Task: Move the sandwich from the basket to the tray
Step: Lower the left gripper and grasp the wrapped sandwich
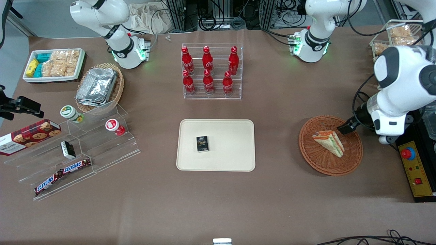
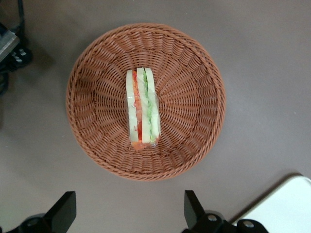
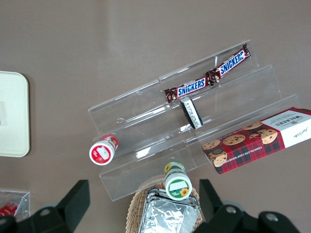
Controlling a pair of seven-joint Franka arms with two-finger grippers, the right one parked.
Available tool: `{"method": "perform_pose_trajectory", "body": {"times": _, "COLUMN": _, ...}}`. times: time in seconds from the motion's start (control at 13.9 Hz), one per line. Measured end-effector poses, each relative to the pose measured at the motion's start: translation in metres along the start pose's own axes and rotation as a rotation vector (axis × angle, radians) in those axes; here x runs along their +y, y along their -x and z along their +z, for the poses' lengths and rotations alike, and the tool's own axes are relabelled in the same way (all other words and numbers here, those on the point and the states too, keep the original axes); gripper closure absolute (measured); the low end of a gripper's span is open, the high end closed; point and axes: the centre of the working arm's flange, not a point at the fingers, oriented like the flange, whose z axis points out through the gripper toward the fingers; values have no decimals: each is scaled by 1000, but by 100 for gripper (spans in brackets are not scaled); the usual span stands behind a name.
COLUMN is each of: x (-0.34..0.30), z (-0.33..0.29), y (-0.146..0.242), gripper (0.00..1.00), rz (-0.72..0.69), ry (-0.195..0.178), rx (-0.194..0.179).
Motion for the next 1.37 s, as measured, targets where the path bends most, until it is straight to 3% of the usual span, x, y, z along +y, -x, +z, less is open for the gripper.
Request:
{"method": "perform_pose_trajectory", "body": {"times": 0.36, "x": 9, "z": 64, "y": -13, "gripper": 0, "rz": -66, "ry": -28, "rx": 13}}
{"method": "perform_pose_trajectory", "body": {"times": 0.86, "x": 7, "z": 147, "y": -10, "gripper": 0, "rz": -90, "ry": -20, "rx": 25}}
{"method": "perform_pose_trajectory", "body": {"times": 1.08, "x": 5, "z": 164, "y": -8, "gripper": 0, "rz": -81, "ry": -41, "rx": 30}}
{"method": "perform_pose_trajectory", "body": {"times": 1.37, "x": 6, "z": 177, "y": -9, "gripper": 0, "rz": -90, "ry": -43, "rx": 31}}
